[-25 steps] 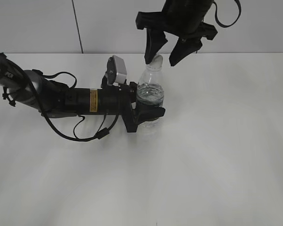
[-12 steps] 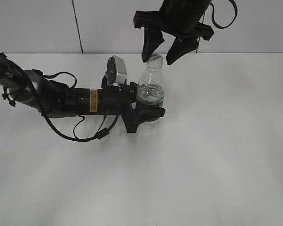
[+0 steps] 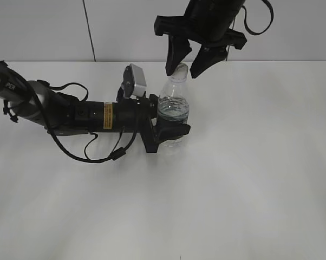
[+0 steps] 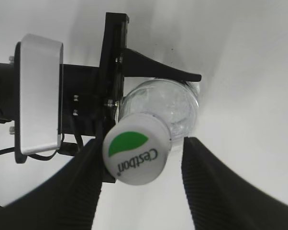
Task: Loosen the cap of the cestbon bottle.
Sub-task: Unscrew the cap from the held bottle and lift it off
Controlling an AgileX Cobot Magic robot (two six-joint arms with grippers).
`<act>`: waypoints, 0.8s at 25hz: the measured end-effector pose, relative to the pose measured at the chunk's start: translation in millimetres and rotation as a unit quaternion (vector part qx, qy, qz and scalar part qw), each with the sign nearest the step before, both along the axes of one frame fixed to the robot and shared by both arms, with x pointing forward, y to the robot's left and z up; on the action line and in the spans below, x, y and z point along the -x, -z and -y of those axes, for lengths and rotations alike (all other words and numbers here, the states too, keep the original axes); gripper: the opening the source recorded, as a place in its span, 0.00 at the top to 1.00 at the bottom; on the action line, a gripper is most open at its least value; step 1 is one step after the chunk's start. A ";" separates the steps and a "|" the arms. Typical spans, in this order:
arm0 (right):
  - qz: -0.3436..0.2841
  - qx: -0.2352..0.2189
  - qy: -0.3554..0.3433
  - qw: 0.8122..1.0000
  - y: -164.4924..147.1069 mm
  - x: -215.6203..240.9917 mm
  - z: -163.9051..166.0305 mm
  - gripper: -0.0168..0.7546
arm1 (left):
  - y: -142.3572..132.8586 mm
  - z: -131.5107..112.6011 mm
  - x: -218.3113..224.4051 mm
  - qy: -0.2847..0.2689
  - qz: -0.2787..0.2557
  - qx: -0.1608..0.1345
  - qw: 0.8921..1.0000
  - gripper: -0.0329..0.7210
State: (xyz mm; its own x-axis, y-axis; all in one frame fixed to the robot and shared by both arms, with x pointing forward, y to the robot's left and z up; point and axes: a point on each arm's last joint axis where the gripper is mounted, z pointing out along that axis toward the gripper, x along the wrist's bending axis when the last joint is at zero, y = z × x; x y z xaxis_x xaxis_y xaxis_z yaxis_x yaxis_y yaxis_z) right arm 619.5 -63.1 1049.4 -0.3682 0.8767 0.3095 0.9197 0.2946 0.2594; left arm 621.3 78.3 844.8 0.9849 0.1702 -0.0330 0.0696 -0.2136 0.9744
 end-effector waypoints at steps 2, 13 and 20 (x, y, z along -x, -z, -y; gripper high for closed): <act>-0.003 0.000 -0.001 1.000 1.0 0.0 -0.2 0.47 | 0.0 0.0 0.0 0.000 0.000 0.000 1.000 0.41; 0.028 0.011 -0.068 0.997 -0.1 -0.9 -0.4 0.59 | 0.1 0.0 0.0 0.000 0.000 -0.001 1.000 0.41; 0.117 0.051 -0.283 0.951 0.1 -1.5 0.9 0.59 | 1.0 -0.2 0.1 0.000 0.000 -0.004 1.000 0.41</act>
State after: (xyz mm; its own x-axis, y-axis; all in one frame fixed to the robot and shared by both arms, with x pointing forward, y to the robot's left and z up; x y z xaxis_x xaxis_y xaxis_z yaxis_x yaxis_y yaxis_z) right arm 621.0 -64.0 1049.4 -0.8377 0.5396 0.0843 0.5274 0.7592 0.3815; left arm 621.2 78.5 843.8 0.9849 0.1701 -0.0317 0.0695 -0.2215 0.9727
